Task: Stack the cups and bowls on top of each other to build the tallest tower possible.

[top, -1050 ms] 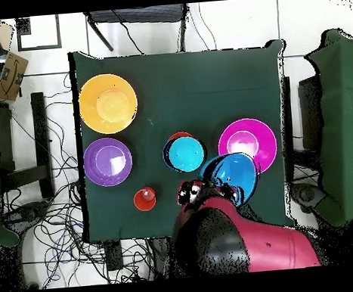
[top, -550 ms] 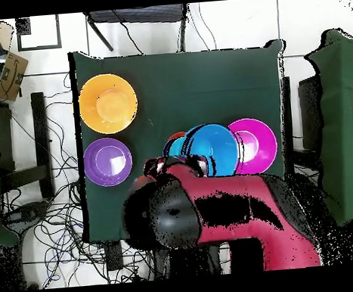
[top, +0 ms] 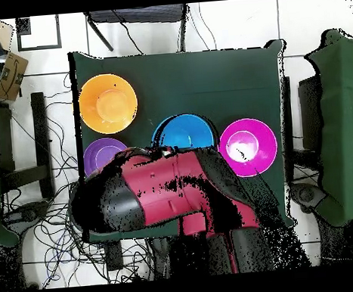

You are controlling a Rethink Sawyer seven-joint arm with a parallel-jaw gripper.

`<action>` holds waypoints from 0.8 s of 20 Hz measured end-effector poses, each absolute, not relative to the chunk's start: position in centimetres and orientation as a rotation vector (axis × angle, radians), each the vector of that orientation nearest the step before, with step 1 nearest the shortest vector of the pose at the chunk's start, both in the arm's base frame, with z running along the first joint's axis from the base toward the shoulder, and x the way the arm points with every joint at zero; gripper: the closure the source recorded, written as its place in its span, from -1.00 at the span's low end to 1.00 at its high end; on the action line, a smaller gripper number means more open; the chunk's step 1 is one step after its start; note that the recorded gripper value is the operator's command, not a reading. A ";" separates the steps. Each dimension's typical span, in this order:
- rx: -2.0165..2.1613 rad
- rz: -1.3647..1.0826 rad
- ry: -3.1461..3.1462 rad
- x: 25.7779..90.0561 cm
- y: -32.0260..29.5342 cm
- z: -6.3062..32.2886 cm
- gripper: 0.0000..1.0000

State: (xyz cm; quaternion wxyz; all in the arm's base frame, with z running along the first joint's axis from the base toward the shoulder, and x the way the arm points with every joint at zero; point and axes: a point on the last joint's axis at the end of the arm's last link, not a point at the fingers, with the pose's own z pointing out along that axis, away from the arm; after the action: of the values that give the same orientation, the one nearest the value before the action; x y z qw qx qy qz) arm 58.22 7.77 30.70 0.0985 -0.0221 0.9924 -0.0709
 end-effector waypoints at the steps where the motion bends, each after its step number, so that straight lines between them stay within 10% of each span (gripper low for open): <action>1: -0.062 -0.210 2.939 58.2 8.0 30.5 1.00; 16: -0.093 -0.326 3.040 55.2 8.3 23.8 1.00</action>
State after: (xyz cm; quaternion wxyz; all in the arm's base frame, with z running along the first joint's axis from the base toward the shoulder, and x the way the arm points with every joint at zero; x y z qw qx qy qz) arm 55.25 8.25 23.79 0.0414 -0.0304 0.9930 -0.1064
